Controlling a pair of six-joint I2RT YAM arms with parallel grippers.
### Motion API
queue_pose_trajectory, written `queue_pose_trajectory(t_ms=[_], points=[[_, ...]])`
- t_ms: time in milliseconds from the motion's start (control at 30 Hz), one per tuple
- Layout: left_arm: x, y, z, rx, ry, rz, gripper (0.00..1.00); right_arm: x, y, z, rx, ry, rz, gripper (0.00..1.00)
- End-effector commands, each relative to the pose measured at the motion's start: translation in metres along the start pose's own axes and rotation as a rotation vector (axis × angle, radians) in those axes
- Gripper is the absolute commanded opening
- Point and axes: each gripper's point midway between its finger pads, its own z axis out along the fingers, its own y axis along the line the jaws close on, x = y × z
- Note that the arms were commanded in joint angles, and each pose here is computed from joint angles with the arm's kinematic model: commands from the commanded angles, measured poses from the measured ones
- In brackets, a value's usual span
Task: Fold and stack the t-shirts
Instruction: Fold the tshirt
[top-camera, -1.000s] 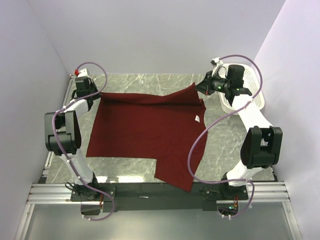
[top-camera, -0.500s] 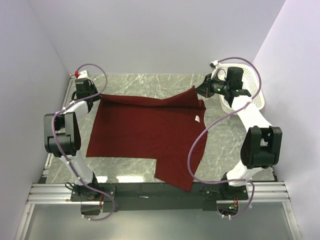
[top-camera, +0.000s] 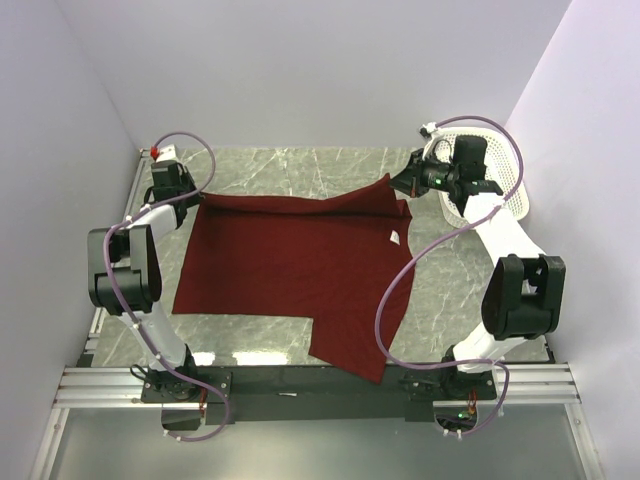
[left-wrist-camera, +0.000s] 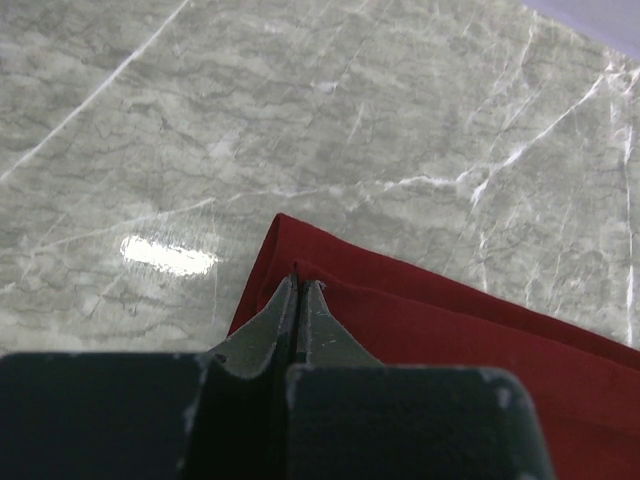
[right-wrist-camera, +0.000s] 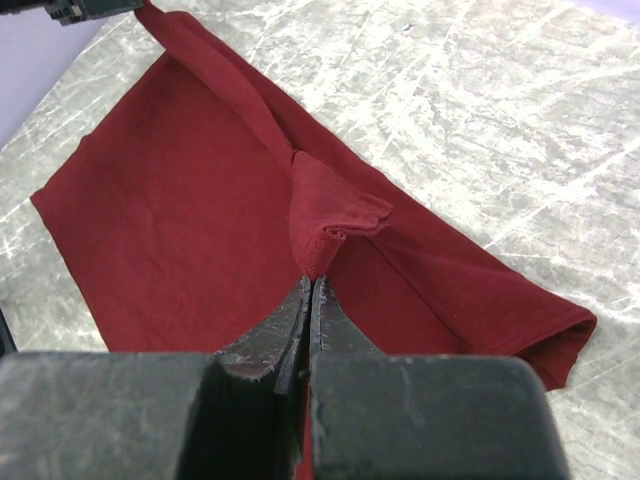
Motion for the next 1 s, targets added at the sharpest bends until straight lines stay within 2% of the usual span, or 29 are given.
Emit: queue_pose_trajectory(t_ms=[0,967], points=[[-0.026,-0.006,-0.013,0.022,-0.082,-0.001,0.00,-0.015,0.015,-0.011,-0.023,-0.043,-0.062,0.00],[-0.018,0.002,-0.012,-0.011,-0.067,-0.005,0.00,-0.007,0.021,-0.013,-0.046,-0.027,-0.066,0.00]])
